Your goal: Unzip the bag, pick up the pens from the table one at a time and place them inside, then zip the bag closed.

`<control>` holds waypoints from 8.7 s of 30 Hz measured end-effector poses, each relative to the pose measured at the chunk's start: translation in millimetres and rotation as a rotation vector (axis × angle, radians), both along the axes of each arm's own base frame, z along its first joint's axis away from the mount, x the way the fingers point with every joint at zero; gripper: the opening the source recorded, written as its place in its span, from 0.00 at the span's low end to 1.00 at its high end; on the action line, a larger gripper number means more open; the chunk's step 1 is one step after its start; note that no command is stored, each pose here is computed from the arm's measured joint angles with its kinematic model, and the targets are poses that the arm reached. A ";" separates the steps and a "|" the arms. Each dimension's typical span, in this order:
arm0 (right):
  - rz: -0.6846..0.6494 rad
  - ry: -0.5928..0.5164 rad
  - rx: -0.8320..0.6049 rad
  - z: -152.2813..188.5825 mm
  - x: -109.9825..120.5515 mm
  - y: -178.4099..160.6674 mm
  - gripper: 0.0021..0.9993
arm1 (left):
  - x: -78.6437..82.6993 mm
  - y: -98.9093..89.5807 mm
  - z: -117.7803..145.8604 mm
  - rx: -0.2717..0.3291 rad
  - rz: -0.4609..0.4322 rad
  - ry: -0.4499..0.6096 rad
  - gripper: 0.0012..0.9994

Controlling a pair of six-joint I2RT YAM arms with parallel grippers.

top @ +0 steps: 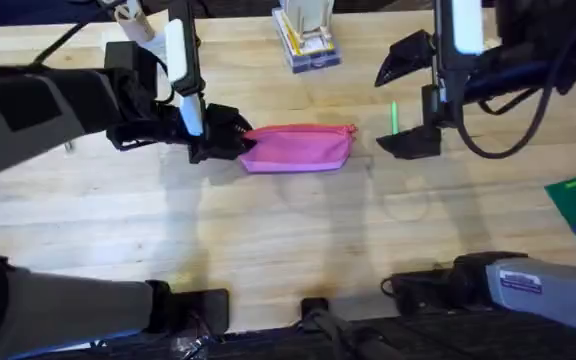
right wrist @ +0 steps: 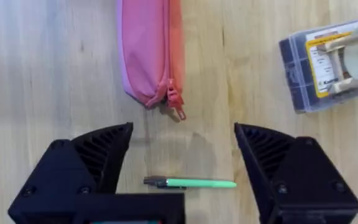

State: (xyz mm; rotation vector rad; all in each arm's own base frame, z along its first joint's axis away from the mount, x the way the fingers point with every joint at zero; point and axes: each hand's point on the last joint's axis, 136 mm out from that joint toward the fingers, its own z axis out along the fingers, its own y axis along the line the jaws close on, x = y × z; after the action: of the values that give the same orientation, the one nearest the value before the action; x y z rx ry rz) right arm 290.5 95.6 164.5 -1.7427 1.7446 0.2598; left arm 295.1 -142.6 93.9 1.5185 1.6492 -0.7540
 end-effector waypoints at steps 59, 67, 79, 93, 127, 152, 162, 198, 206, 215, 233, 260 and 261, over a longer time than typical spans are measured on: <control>0.141 0.129 0.058 -59.9 13.4 26.3 0.96 | 0.0 0.0 0.0 0.000 0.000 0.000 0.04; 0.144 0.147 0.058 -65.7 13.1 26.6 0.55 | -0.1 0.0 0.0 0.000 0.000 0.000 0.04; 0.145 0.148 0.057 -65.9 12.8 26.6 0.03 | 0.1 0.0 0.0 0.000 0.000 0.000 0.04; 0.163 0.026 0.081 -25.2 7.9 32.3 0.03 | 0.1 0.1 -0.2 0.001 0.000 0.000 0.04; 0.577 -0.191 0.226 5.3 -28.8 191.5 0.03 | -1.7 0.3 -0.2 -0.001 0.001 0.012 0.04; 0.521 -0.303 0.280 54.8 -26.9 182.9 1.00 | -1.7 0.3 -0.2 -0.001 0.001 0.012 0.04; 0.506 -0.334 0.263 72.5 -39.0 172.4 1.00 | -1.7 0.3 -0.2 -0.001 0.001 0.012 0.04; -0.015 -0.153 0.060 79.7 -21.8 113.0 1.00 | -36.1 15.3 73.5 0.133 0.048 -0.192 0.99; -0.166 -0.158 0.053 88.8 0.5 84.4 1.00 | -68.3 26.9 90.9 0.224 0.084 -0.227 0.99; -0.177 -0.165 0.042 88.3 3.5 79.2 1.00 | -69.1 27.8 91.3 0.231 0.087 -0.230 0.99; -0.169 -0.146 0.028 83.8 -0.4 78.7 0.03 | -69.1 27.8 91.3 0.231 0.087 -0.230 0.99; -0.045 0.140 -0.088 -17.9 12.3 98.8 0.03 | -69.1 27.8 91.3 0.231 0.087 -0.230 0.99; -0.044 0.145 -0.090 -19.8 12.5 98.9 0.03 | -69.1 27.8 91.3 0.231 0.087 -0.230 0.99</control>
State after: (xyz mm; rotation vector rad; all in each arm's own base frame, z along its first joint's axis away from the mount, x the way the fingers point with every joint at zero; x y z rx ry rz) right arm 303.0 194.5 144.7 -1.7851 1.9227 0.2991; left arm 225.9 -114.8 185.2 1.6130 1.6569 -0.3361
